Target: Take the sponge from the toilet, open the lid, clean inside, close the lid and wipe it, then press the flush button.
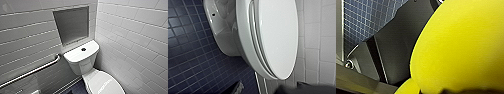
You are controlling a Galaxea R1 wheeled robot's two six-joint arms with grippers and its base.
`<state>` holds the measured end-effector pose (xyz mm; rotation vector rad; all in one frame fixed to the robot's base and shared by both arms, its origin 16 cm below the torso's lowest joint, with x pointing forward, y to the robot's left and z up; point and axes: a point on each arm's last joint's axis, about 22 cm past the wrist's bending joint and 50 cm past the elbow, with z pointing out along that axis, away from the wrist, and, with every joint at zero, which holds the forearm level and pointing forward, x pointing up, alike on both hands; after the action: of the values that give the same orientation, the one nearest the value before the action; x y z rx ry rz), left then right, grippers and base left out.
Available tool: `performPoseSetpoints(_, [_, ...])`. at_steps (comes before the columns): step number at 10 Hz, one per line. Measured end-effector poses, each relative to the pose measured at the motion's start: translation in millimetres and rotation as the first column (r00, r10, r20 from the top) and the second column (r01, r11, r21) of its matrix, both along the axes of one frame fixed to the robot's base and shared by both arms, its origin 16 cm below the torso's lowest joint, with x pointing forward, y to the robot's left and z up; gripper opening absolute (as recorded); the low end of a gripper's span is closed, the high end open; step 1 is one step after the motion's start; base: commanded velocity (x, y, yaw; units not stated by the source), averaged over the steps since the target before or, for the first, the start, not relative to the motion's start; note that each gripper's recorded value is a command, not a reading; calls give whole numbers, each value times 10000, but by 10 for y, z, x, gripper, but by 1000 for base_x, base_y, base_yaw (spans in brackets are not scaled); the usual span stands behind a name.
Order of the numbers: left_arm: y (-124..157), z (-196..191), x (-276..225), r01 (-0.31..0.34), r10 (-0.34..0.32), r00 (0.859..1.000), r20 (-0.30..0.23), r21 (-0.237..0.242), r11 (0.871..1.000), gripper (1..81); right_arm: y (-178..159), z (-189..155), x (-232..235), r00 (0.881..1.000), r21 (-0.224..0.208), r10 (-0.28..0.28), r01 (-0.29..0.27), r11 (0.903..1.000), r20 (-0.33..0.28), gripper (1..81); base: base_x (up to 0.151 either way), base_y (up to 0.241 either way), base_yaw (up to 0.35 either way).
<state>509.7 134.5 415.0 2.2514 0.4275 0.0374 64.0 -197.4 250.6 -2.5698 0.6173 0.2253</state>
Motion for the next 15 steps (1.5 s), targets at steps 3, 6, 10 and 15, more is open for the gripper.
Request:
performPoseSetpoints(3, [261, -422, -1235, 524, -454, 9913, -1232, 535, 9972, 811, 19, -121, -123, 9991, -819, 413, -412, 9958, 5, 10, 0, 0, 0])
performPoseSetpoints(6, [357, -534, -2187, 1281, -1140, 9769, -1808, 679, 9894, 811, -8, -147, -196, 9925, -1481, 1176, -1113, 9827, 342, 10, 0, 0, 0])
performPoseSetpoints(10, [425, -512, -3349, 2578, -2377, 9459, -2210, 663, 9639, 811, 282, 154, -92, 9960, -193, 736, -727, 9972, 515, 10, 0, 0, 0])
performPoseSetpoints(15, [537, -478, -4053, 3449, -3224, 9212, -2179, 740, 9357, 811, -255, 670, 387, 9937, 585, 489, -550, 9968, 1013, 10, 0, 0, 0])
